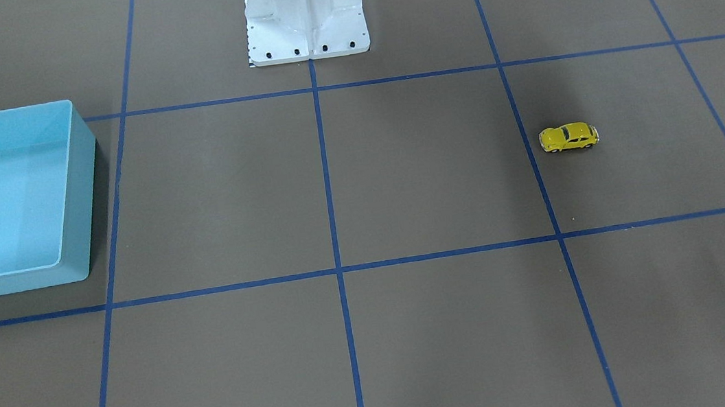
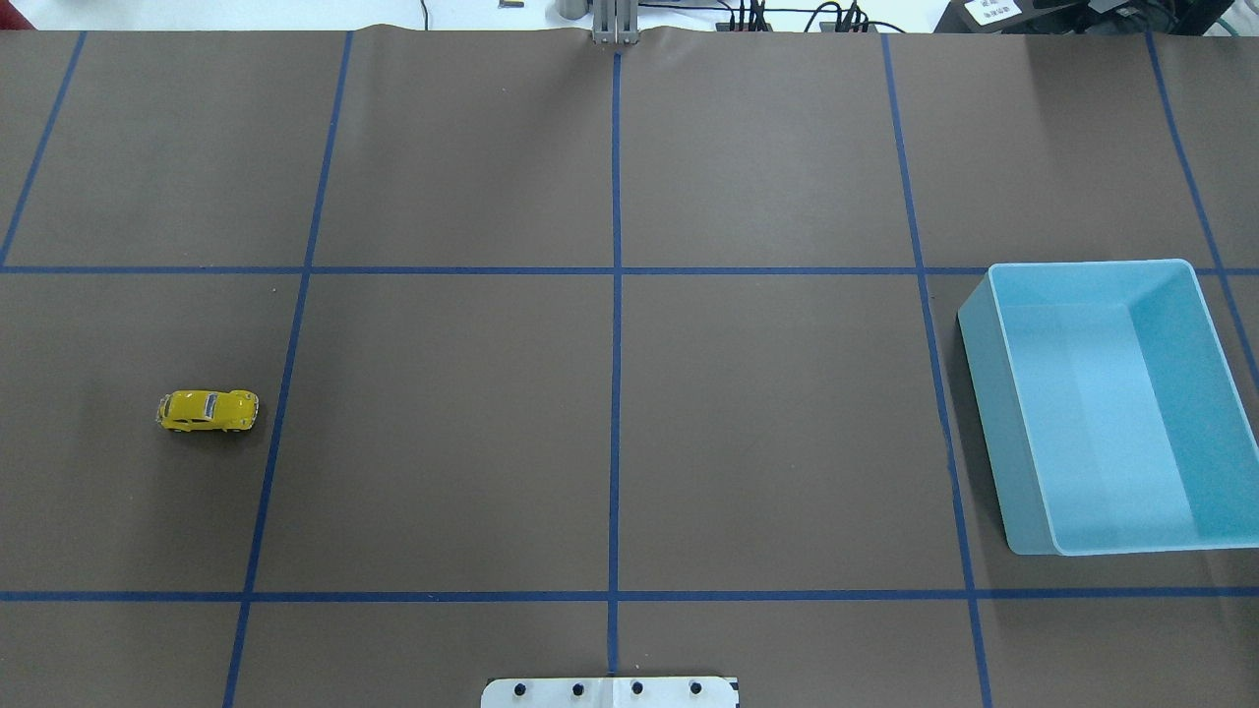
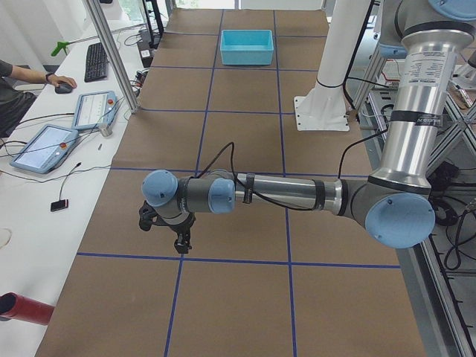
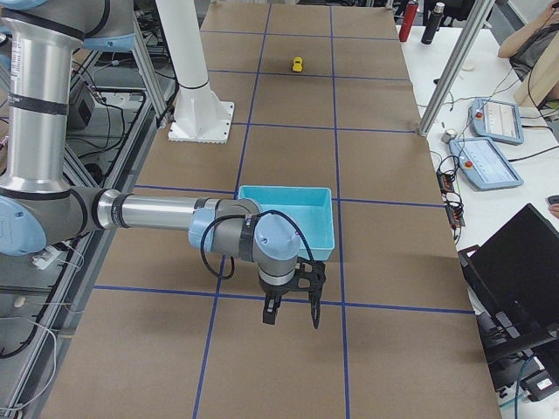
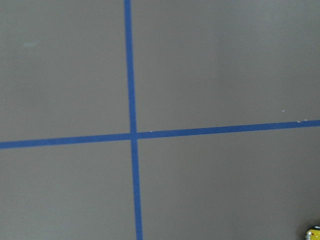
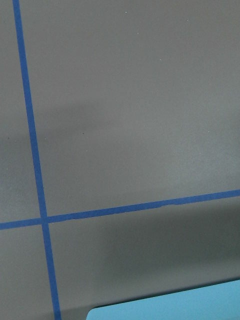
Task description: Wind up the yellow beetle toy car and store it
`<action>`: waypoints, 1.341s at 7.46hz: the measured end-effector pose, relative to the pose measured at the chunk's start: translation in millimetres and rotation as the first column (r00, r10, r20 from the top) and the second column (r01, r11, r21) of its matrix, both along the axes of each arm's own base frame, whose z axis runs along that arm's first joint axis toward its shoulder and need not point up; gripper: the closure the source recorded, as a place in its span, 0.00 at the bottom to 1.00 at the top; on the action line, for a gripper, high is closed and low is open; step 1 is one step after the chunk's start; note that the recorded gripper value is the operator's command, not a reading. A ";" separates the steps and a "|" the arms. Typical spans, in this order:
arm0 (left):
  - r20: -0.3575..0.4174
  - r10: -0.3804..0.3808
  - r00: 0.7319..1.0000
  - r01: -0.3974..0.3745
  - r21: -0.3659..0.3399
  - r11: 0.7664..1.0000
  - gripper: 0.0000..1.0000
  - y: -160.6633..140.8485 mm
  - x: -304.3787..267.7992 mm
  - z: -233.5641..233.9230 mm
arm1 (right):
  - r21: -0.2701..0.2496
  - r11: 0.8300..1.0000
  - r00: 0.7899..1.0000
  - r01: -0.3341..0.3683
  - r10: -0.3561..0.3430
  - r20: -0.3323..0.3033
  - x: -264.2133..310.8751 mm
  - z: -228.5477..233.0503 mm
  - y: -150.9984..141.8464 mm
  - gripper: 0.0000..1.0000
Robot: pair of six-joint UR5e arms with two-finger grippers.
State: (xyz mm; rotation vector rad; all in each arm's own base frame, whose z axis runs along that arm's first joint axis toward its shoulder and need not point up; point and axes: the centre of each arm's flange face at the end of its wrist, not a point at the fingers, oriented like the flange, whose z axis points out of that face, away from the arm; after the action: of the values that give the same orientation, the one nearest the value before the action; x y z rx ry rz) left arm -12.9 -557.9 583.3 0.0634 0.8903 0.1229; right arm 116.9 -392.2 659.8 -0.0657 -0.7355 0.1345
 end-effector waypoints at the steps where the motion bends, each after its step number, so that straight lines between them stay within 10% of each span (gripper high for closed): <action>1: -0.002 0.073 0.997 -0.072 0.069 0.995 0.00 0.6 40.6 -30.5 | -0.001 1.000 1.000 0.000 0.000 0.000 0.0 0.4 0.1 0.00; 3: -0.011 0.250 0.968 -0.237 0.273 0.932 0.00 23.7 135.7 -116.9 | -0.002 1.000 1.000 0.000 0.000 0.000 0.0 1.0 0.3 0.00; 5: -0.023 0.393 0.919 -0.338 0.468 0.817 0.00 55.0 210.1 -167.6 | -0.002 1.000 1.000 0.000 0.000 0.000 0.0 1.1 0.3 0.00; 10: 0.104 0.534 0.839 -0.447 0.691 0.567 0.00 157.5 318.6 -237.1 | -0.002 1.000 1.000 0.000 0.000 0.000 0.0 1.2 0.3 0.00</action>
State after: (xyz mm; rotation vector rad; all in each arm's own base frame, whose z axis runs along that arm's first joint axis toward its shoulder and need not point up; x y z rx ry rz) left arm 305.7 -400.5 346.1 0.5408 0.9180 1.0111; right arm 116.9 -391.9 661.0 -0.0680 -0.7356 0.1355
